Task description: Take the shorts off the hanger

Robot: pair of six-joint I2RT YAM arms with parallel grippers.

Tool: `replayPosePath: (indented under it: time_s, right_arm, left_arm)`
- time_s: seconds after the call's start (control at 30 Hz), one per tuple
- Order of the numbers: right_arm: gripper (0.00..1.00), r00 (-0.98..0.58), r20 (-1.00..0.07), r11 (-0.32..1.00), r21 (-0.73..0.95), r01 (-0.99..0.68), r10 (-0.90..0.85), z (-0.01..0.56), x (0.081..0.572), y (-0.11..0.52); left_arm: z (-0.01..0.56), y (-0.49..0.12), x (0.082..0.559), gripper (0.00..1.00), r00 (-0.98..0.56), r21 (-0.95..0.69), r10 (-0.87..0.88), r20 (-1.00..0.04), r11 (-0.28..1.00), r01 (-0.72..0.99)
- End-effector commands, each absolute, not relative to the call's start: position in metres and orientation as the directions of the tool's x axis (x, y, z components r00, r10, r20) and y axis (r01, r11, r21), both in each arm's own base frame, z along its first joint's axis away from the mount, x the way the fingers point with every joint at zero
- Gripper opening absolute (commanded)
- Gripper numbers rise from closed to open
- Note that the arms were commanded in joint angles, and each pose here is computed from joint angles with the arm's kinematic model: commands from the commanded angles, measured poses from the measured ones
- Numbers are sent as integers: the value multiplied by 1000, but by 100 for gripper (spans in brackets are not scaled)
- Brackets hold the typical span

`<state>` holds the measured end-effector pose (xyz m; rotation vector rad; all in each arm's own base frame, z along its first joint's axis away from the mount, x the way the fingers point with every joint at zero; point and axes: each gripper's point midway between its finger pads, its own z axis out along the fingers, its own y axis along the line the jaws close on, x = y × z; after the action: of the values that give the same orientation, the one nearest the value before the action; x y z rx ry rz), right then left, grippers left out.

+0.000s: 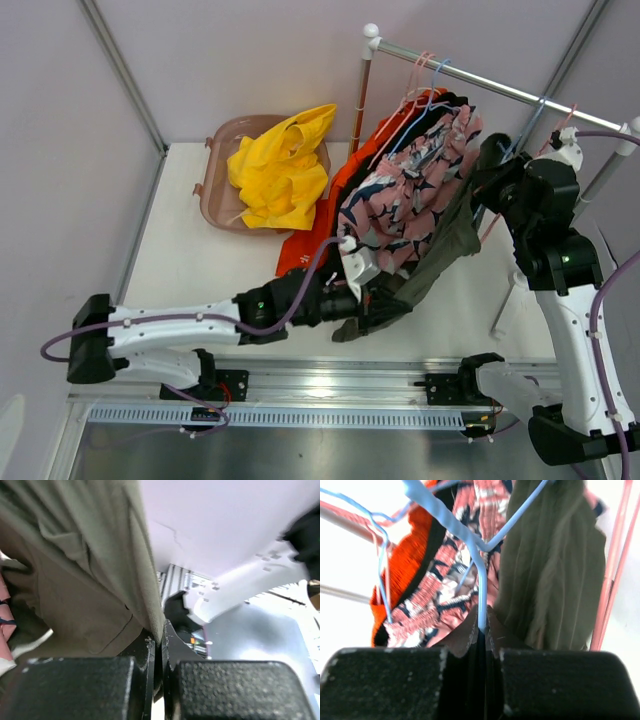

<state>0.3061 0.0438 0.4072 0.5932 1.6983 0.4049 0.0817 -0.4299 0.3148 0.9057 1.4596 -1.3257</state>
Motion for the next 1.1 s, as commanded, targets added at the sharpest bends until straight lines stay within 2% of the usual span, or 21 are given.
replayPosePath:
  time_s: [0.0,0.23,0.37,0.7,0.9,0.93,1.03,1.07]
  right_arm:
    - [0,41,-811,804,584,112,584,465,315,23]
    - [0,11,-802,797,595,103,597,463,317,28]
    - [0,17,-817,809,574,122,577,468,314,22]
    - [0,25,-826,819,562,113,563,490,317,18]
    - [0,-24,-796,796,602,69,604,485,304,30]
    - [0,-38,-792,793,606,66,609,482,301,32]
    - [0,-78,-770,773,634,19,634,483,279,43]
    - [0,-91,-766,769,639,6,637,485,273,45]
  left_arm:
    - [315,-407,40,0,-309,-316,-74,-948,106,943]
    - [290,-410,47,0,-326,-333,-68,-943,156,930]
    - [305,-411,40,0,-304,-317,-127,-944,98,943]
    - [295,-393,8,0,-311,-316,-162,-936,4,949]
    - [277,-403,37,0,-309,-329,-132,-942,184,926]
    - [290,-408,46,0,-295,-323,-151,-944,216,921]
    - [278,-425,90,0,-285,-293,-78,-955,380,877]
    - [310,-435,104,0,-283,-310,-127,-951,395,865]
